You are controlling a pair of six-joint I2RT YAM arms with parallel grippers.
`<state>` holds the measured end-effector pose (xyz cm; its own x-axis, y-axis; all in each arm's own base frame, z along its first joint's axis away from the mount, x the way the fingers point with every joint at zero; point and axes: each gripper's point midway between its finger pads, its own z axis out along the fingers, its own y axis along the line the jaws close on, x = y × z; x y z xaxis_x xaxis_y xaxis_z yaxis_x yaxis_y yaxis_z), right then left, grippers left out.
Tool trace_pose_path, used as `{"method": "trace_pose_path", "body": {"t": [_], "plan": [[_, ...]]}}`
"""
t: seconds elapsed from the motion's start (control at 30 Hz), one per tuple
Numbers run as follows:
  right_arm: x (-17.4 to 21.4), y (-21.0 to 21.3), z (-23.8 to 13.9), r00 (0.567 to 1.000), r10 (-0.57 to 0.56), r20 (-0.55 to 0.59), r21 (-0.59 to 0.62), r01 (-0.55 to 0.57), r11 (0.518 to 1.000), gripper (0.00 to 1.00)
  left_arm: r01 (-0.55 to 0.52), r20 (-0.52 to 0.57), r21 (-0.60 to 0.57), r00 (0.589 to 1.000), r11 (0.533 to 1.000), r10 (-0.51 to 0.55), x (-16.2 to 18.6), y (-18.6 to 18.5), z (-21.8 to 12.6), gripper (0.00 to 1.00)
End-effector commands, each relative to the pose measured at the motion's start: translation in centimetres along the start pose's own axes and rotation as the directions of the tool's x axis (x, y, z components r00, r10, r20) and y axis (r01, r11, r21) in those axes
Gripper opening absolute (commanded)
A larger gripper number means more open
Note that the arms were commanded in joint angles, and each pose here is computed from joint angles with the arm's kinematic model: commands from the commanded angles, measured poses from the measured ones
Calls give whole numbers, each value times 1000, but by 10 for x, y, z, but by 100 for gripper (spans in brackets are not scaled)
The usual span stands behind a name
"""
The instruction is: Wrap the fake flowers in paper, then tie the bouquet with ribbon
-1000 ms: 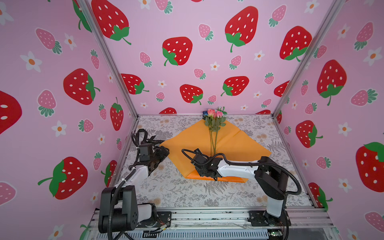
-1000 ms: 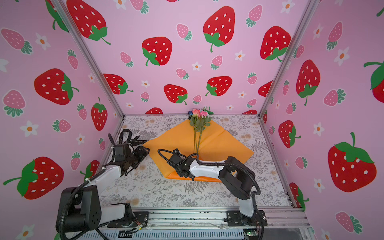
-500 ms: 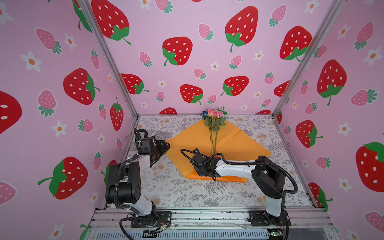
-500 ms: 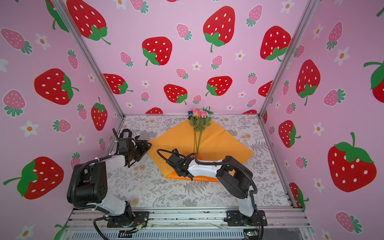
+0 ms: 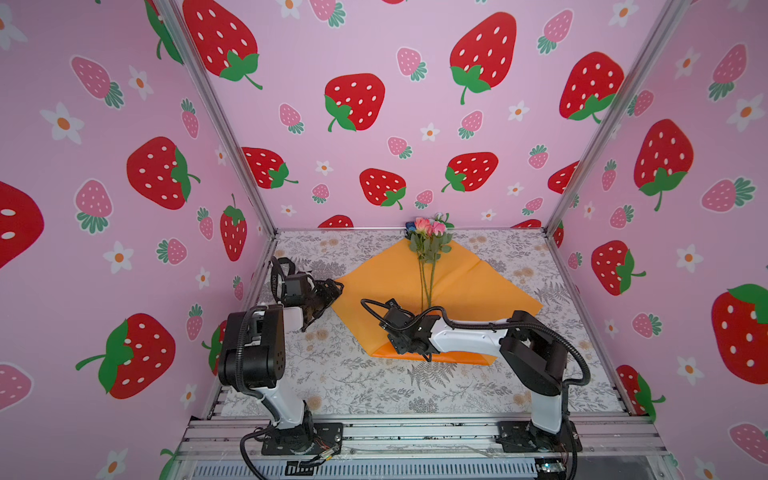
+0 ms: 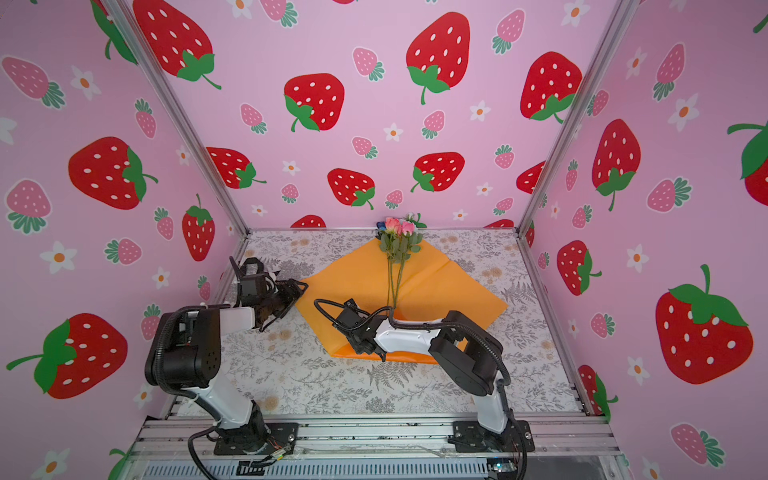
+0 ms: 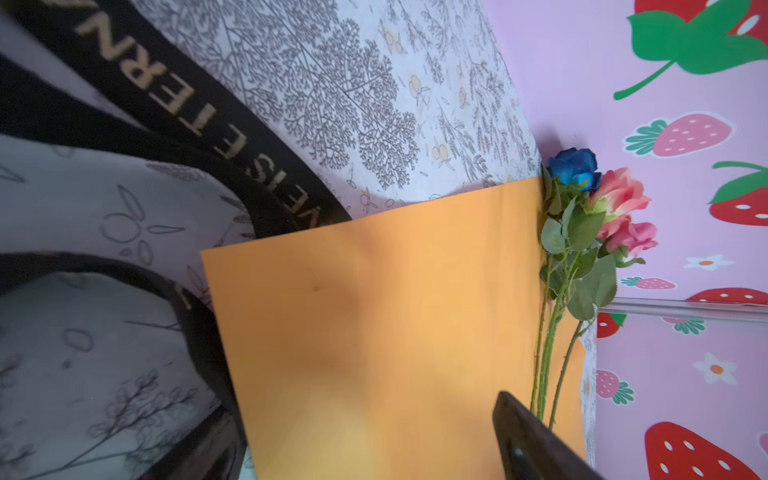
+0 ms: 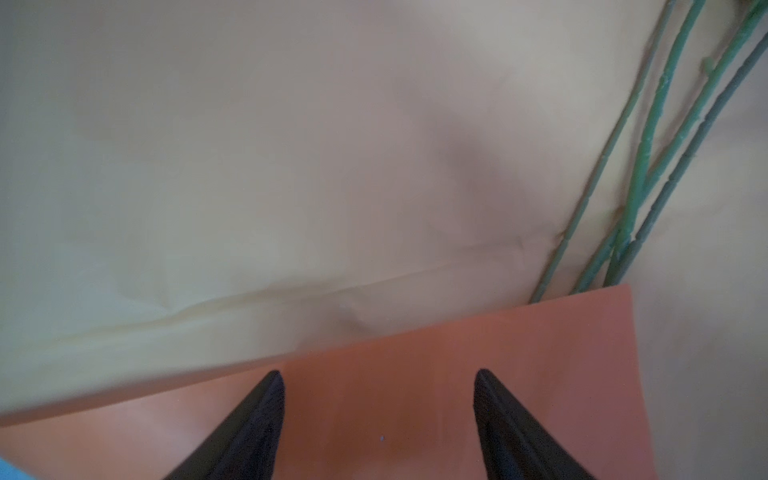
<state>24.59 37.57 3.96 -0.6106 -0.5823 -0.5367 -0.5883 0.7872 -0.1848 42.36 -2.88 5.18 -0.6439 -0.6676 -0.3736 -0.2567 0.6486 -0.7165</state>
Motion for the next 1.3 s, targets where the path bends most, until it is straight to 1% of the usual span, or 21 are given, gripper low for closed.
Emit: {"method": "trace_pose_path", "body": {"t": [0.0,0.1,0.3,0.47,0.53,0.67,0.77,0.87,0.97,1.1,1.27], "plan": [[-5,0,5,999,38,0,-30,-38,999,74,9,-15,102,1000,995,-7,2,-17,0,91],[-4,-4,10,998,66,-11,-49,-66,997,74,-3,-16,145,1000,989,5,2,-26,-3,90],[-5,-5,15,991,131,-26,-125,-134,983,73,-45,-7,182,999,982,47,0,-37,-3,90],[-7,-5,14,990,138,-20,-145,-139,980,72,-52,-4,202,999,978,54,-3,-42,-3,89],[-8,-5,14,990,139,-19,-145,-141,979,70,-51,-2,221,999,974,53,-4,-47,-5,87],[-8,-4,12,990,137,-17,-151,-138,979,62,-48,5,232,999,971,48,-3,-52,-12,76],[-10,-3,9,990,138,-12,-167,-138,976,53,-36,5,223,999,974,36,1,-53,-18,71],[-10,0,5,989,150,-16,-188,-150,971,45,-25,1,200,1000,979,26,8,-50,-25,70],[-8,-1,0,985,170,-23,-201,-171,964,41,-13,-2,168,1000,986,13,18,-43,-31,70],[2,5,-5,978,200,-53,-246,-207,947,39,-7,-8,152,1000,988,8,30,-40,-38,72],[11,9,-11,970,232,-77,-290,-245,925,37,-9,-36,146,999,989,14,43,-39,-37,71]]}}
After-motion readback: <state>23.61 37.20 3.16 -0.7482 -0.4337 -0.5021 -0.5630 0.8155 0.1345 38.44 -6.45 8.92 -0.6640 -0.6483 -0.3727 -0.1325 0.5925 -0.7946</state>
